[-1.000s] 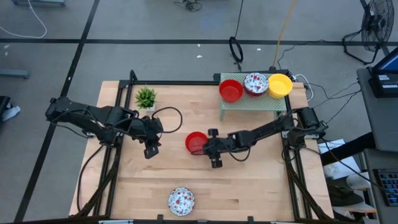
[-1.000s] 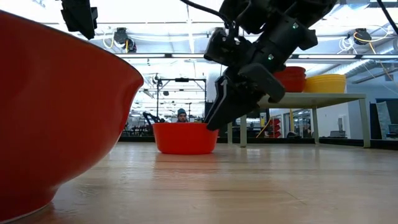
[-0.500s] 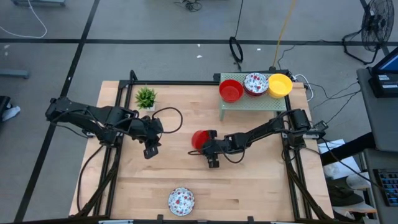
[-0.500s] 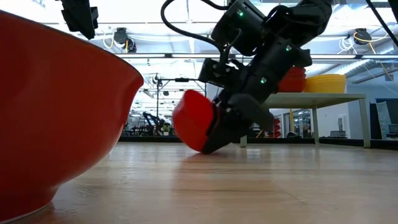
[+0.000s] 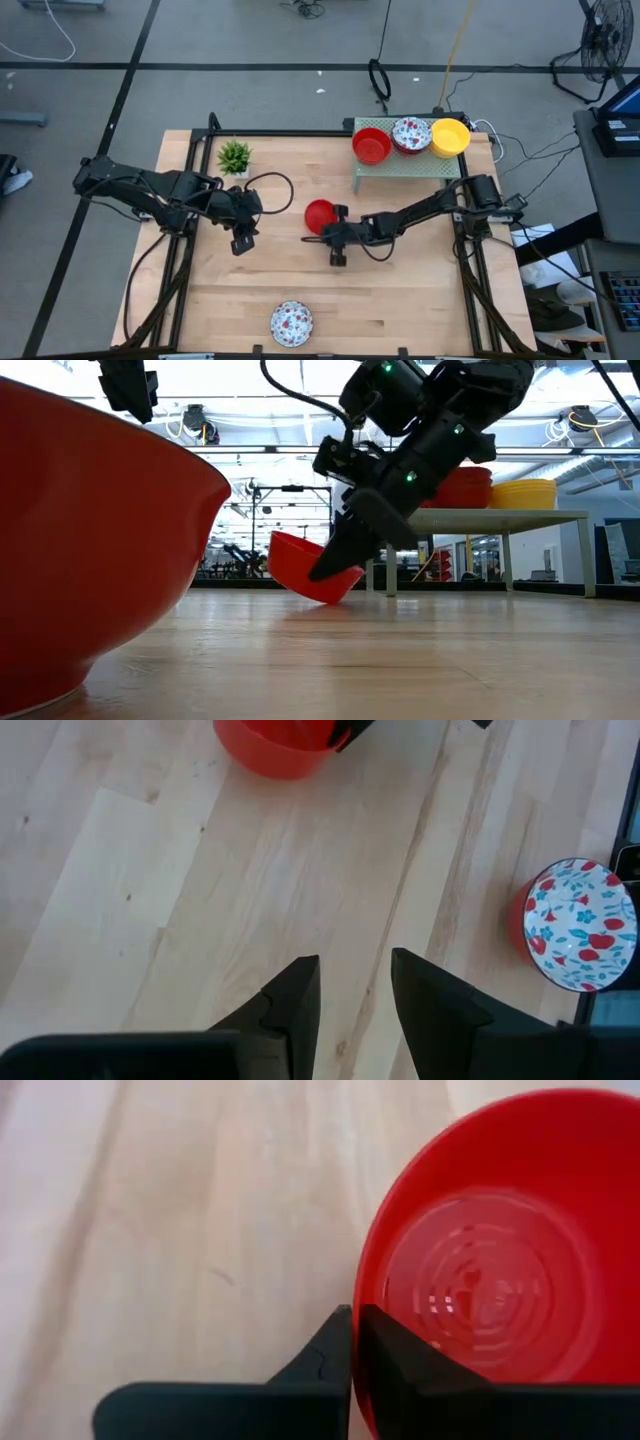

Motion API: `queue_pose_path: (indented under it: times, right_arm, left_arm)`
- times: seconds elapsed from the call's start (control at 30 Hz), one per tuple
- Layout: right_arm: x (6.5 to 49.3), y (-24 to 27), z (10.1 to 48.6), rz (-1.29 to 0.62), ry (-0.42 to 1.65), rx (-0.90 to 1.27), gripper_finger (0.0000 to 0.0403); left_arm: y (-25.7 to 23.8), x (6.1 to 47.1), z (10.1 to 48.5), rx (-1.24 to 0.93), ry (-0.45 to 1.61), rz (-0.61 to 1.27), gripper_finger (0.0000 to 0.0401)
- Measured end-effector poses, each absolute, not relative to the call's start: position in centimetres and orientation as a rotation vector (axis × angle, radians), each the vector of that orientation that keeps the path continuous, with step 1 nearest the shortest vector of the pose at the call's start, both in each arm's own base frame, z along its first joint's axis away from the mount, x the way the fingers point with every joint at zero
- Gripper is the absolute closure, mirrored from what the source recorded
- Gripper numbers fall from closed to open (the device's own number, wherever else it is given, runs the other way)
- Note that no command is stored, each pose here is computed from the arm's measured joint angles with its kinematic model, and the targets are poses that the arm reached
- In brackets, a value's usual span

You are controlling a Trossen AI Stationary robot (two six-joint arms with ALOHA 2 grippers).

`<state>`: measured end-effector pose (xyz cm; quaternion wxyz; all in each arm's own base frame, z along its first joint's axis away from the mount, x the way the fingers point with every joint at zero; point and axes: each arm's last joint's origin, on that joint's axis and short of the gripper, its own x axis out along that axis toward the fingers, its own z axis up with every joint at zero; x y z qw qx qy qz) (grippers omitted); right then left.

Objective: Pick & Place Mini bowls
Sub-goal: Stack the red bowl on the stacked red bowl on the shelf

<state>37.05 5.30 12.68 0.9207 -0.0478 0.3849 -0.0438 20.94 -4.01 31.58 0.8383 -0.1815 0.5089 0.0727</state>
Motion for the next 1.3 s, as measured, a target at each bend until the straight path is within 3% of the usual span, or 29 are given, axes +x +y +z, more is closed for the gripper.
queue_pose_path:
  times: [0.17,0.33,0.57,0.7,0.87,1.3]
  right_arm:
    - [36.4,6.2,14.9,-0.043,0.745,-0.084,0.0402]
    - [34.9,6.4,20.5,-0.027,0.610,-0.111,0.0403]
    - [30.8,3.8,28.3,-0.242,0.434,-0.162,0.0403]
    - [28.7,1.4,31.0,-0.384,0.383,-0.162,0.0403]
    - [27.1,-1.8,32.0,-0.502,0.394,-0.142,0.0403]
    - [26.4,-6.7,30.2,-0.678,0.568,-0.096,0.0403]
  left_arm:
    - [-4.0,20.9,31.6,-0.388,1.076,0.156,0.0274]
    - [-4.0,20.9,31.6,-0.387,1.076,0.156,0.0274]
    - [-4.0,21.0,31.6,-0.368,1.068,0.171,0.0274]
    - [-3.9,21.0,31.6,-0.363,1.065,0.179,0.0274]
    - [-3.9,21.0,31.6,-0.362,1.065,0.179,0.0274]
    - [-3.9,21.0,31.6,-0.363,1.064,0.180,0.0274]
